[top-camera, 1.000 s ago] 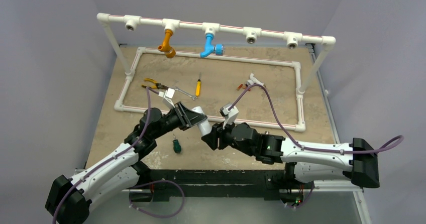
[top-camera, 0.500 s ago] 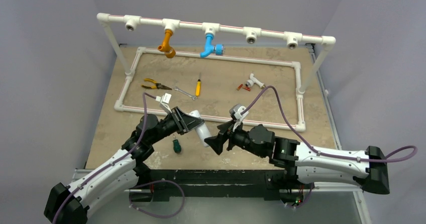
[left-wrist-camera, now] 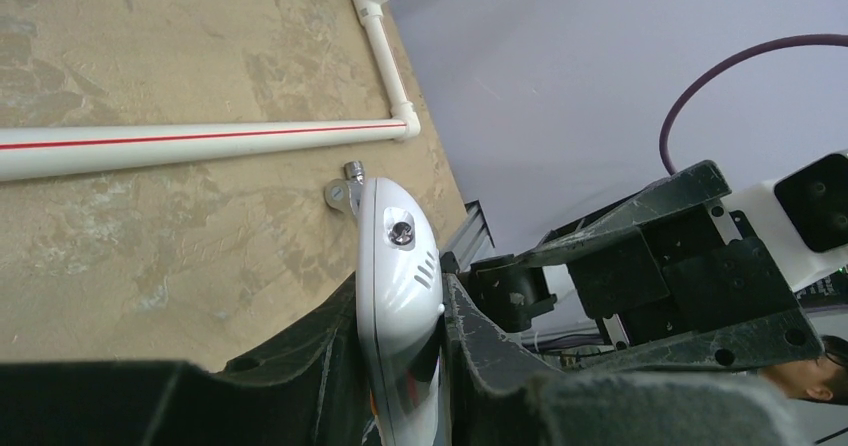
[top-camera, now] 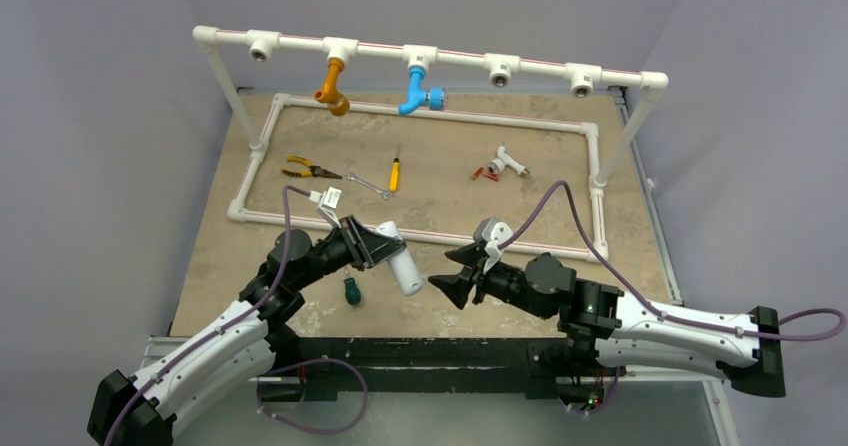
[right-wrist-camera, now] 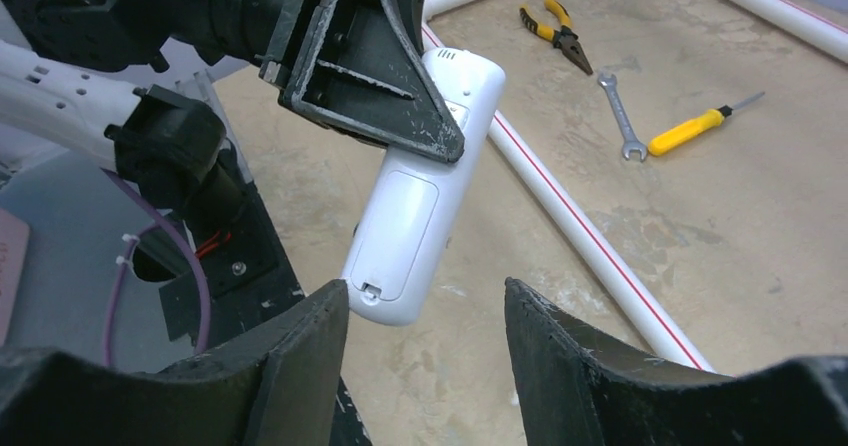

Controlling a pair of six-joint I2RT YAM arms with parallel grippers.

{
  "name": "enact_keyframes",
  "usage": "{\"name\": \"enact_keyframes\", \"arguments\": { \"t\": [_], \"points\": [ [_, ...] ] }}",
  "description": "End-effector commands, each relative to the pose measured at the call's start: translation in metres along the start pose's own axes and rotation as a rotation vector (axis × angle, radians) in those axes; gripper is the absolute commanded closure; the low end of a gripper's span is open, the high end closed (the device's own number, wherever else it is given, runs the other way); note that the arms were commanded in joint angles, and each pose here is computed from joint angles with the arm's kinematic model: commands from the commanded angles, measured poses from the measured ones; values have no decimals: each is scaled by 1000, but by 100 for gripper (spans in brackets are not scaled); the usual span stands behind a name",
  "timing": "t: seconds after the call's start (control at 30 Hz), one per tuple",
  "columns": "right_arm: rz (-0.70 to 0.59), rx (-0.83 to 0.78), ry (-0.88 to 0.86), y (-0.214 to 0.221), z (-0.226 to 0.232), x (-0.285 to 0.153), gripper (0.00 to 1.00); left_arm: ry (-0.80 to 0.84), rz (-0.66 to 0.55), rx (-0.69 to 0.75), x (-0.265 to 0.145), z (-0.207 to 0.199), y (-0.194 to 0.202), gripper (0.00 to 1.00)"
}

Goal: Load the batteries into the remote control
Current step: Remove the battery cover from the remote control.

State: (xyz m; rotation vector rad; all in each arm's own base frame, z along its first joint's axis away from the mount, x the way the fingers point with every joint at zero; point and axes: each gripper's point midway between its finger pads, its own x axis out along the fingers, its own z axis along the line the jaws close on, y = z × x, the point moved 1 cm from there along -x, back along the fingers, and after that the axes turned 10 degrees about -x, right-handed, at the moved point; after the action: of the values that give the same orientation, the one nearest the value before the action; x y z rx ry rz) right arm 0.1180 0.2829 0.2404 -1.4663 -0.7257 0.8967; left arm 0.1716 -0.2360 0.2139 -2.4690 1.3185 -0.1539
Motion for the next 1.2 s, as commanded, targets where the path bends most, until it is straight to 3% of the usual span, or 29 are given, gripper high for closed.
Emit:
{"name": "enact_keyframes", "arguments": {
  "t": [0.0,0.1,0.23,0.37,0.53,0.7,0.93,1.17],
  "points": [
    [-16,-114,-31,4,-1,-8,38,41,-33,24,3,-14,-9,100],
    [-40,-181,-26,4,-6,-11,29,41,-17,5,6,-13,-7,100],
    [-41,-303,29,14,-19,-7,26,73,43,9,9,-22,-1,100],
    [20,-376,50,27,-26,-5,28,82,119,6,12,-24,8,100],
    [-24,-461,-107,18,-4,-11,32,160,188,22,14,-31,18,100],
    [26,-548,-246,16,11,-18,34,223,235,16,18,-32,26,100],
    [109,-593,-322,23,18,-17,41,289,231,-69,26,-28,27,100],
    [55,-625,-352,16,25,-12,50,342,242,-123,31,-28,28,100]
  ]
}}
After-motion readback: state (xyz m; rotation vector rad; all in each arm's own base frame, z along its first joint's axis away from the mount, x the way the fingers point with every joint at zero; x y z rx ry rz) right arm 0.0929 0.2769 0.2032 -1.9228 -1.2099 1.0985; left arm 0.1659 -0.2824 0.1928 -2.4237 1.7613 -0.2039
